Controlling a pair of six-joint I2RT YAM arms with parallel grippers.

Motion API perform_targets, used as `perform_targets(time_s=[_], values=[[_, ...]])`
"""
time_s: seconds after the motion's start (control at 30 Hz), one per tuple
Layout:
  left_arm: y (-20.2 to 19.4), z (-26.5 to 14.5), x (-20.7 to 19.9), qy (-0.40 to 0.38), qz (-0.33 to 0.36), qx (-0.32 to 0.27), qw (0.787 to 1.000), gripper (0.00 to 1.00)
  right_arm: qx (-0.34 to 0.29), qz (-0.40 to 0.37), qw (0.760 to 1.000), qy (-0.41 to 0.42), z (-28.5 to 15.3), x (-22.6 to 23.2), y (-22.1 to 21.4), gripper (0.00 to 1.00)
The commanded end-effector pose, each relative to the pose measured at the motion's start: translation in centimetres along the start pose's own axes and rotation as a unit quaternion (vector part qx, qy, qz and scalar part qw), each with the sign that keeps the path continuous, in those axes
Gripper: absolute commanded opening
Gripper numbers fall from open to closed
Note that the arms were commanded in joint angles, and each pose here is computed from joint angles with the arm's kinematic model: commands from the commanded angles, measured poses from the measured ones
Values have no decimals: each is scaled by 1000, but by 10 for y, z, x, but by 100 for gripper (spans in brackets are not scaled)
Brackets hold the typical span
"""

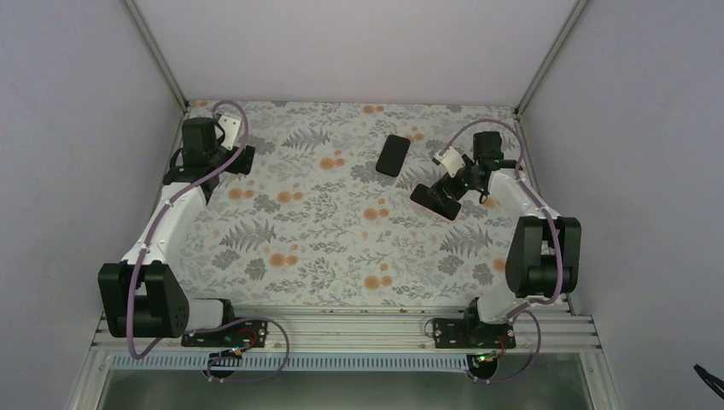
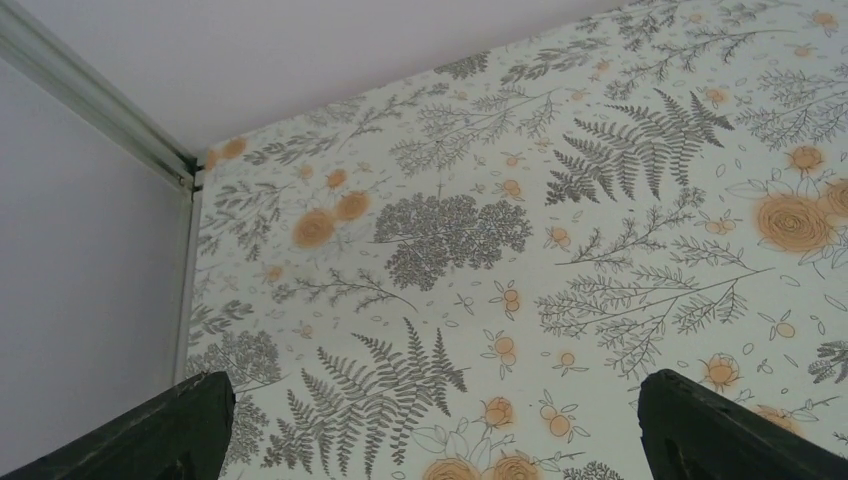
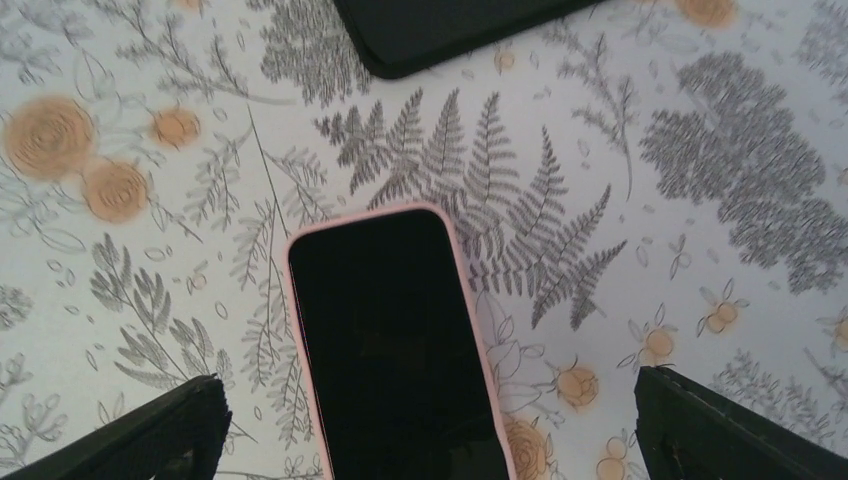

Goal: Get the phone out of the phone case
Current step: Adjust the phone at the center of the board.

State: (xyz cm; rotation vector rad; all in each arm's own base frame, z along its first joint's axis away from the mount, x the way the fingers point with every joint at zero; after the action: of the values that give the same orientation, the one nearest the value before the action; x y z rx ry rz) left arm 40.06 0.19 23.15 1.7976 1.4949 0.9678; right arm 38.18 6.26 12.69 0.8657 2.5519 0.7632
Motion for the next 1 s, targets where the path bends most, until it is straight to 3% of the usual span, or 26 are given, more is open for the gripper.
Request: perform_targets(time_s=[0.0, 0.23, 0.5, 0.57, 0.63, 0.73, 0.77, 0.97], values=[[7, 2, -2, 0, -1, -16, 1000, 100, 28, -18, 999, -14, 12, -4, -23, 100], [-3, 13, -9, -6, 12, -1, 1000, 100, 87, -27, 996, 15, 40, 0, -54, 100], [-13, 16, -7, 6, 16, 9, 1000, 100, 95, -27, 995, -21, 37, -18, -53, 100], [-15, 17, -6, 9, 15, 14, 1000, 100, 91, -3, 995, -36, 33, -34, -52, 89], [-15, 16, -5, 11, 14, 14, 1000, 100, 83, 26, 996, -31, 31, -48, -53, 62], [-17, 16, -4, 15, 14, 17, 1000, 100, 92, 61, 994, -25, 34, -66, -63, 8], [-18, 16, -3, 16, 15, 18, 1000, 100, 96, 67, 993, -24, 36, -69, -66, 4], [-21, 14, -3, 15, 15, 18, 1000, 100, 116, 68, 991, -11, 46, -65, -81, 4]])
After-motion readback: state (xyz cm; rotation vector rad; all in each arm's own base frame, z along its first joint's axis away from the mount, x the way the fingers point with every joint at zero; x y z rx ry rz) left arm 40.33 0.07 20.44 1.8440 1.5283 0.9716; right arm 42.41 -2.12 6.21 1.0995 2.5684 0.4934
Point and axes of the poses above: each gripper's point midway between its finger pads, its own z axis out along the fingers, its own x axis along the line the jaws close on, y = z × x, the point moved 1 cm from there along -z, back along the fingers, and after that the axes turned 5 degrees about -z, right-handed, at the moved point
